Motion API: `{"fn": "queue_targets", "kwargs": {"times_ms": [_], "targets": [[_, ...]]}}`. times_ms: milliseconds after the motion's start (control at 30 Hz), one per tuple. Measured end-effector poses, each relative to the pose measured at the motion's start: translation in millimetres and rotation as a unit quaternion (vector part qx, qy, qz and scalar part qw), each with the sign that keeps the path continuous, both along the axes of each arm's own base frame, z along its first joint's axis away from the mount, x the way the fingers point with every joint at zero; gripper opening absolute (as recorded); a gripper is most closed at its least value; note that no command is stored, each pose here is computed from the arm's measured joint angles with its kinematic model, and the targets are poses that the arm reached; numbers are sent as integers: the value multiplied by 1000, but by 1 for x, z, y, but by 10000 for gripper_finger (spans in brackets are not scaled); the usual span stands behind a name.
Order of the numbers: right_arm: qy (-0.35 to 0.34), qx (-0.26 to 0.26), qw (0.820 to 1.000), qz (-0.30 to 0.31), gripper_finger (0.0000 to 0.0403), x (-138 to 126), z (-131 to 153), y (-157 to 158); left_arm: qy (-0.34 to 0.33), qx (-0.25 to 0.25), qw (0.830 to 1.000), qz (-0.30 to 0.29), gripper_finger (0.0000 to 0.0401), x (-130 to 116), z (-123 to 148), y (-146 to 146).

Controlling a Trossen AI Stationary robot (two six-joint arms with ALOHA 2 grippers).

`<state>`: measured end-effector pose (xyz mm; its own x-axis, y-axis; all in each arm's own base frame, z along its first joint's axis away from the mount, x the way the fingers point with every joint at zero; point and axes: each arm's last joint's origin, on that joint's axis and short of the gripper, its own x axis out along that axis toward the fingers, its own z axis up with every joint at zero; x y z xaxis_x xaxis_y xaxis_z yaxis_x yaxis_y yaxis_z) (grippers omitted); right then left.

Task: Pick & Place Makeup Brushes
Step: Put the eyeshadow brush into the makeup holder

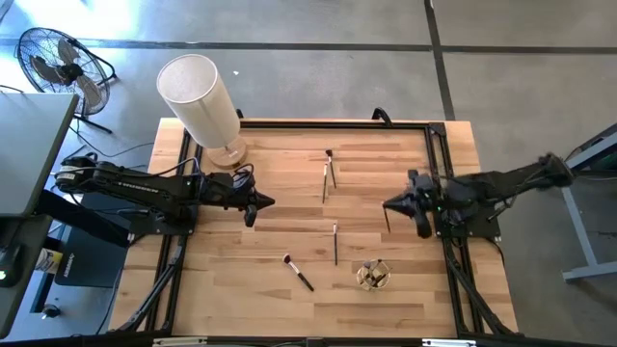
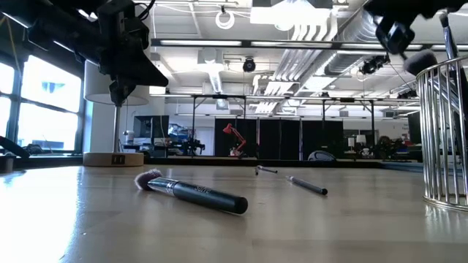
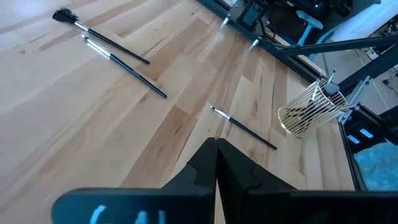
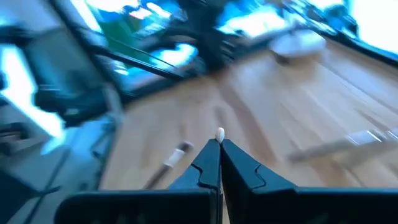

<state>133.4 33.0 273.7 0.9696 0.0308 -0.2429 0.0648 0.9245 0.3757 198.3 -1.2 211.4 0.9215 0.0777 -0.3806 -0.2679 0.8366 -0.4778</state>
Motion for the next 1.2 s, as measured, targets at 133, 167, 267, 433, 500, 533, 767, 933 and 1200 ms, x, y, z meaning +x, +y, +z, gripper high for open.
{"fn": "queue_targets", "kwargs": {"times_ms": [133, 167, 267, 433, 500, 533, 767, 933, 1200], "targets": [[-78, -20, 996, 48, 0, -4, 6, 23, -1, -6, 1000, 2, 0, 0, 0, 0], [-85, -24, 995, 55, 0, -4, 4, 28, -2, -10, 1000, 5, 0, 0, 0, 0], [-92, -28, 993, 73, 0, -4, -7, 43, -2, -13, 1000, 7, 0, 0, 0, 0], [-90, -15, 992, 91, 0, -4, -29, 66, -4, -35, 999, 16, 0, 0, 0, 0], [-96, -17, 991, 91, 0, -3, -35, 72, -4, -35, 999, 16, 0, 0, 0, 0], [-104, -21, 990, 93, 0, -3, -37, 74, -4, -35, 999, 16, 0, 0, 0, 0], [-135, -18, 984, 111, 0, 0, -48, 81, -4, -35, 999, 16, 0, 0, 0, 0], [-126, -24, 985, 116, 0, 0, -65, 82, -5, -37, 999, 16, 0, 0, 0, 0], [-62, -37, 988, 138, 0, 5, -95, 88, -4, -38, 999, 15, 0, 0, 0, 0]]}}
